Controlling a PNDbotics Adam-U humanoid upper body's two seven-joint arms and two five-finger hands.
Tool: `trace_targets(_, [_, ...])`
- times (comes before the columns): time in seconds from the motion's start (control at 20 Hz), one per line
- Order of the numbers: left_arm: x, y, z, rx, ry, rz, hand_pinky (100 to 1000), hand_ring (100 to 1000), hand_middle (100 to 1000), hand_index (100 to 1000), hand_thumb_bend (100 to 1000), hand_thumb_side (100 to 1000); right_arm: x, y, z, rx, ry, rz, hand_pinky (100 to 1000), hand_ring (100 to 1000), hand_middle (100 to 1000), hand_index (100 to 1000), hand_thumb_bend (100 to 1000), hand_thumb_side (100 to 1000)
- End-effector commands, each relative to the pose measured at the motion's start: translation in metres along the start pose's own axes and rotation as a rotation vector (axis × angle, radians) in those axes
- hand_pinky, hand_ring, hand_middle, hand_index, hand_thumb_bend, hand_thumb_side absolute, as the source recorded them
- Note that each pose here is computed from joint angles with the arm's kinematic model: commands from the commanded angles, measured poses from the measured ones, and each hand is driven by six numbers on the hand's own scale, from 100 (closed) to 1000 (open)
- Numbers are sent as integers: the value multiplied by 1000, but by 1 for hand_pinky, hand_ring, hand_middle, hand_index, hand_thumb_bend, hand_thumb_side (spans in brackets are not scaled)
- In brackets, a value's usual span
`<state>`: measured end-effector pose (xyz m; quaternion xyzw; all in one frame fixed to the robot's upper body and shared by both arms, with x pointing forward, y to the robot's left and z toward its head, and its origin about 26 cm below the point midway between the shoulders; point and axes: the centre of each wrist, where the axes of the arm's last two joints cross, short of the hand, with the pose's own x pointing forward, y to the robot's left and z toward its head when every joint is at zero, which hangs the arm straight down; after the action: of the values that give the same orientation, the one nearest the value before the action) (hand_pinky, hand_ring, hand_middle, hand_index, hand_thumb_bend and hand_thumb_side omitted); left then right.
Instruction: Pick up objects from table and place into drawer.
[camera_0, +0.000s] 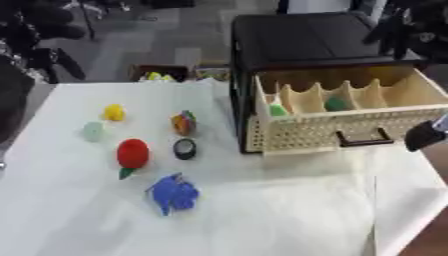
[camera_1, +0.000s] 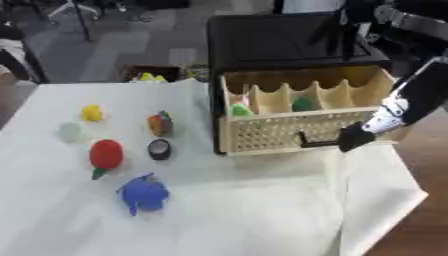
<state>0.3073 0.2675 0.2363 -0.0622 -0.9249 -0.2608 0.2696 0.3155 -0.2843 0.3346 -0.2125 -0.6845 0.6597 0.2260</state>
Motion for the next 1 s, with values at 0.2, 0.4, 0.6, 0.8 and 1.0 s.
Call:
trace_targets(0.2, [5,3,0,-3,4,-17,489,761,742,923,100,923,4,-6,2,115,-23,-65,100,514,594,797,902,452])
trace_targets(0.4, [4,2,2,-8,15,-12,487,760,741,922,100,932,3,-1,3,156,-18,-128,100,517,594,789,881,412])
trace_targets(0.6, [3,0,4,-16,26,-7,486,759,740,921,100,939,0,7,5,211,-16,-182,100,504,581,780,864,360])
trace_targets(0.8, [1,-1,6,-14,35,0,485,758,738,921,100,946,-2,14,8,262,-11,-236,100,497,583,772,836,326])
trace_targets(1.0, [0,-2,9,7,42,15,487,758,736,920,100,953,-5,24,12,313,3,-298,100,497,587,776,808,322])
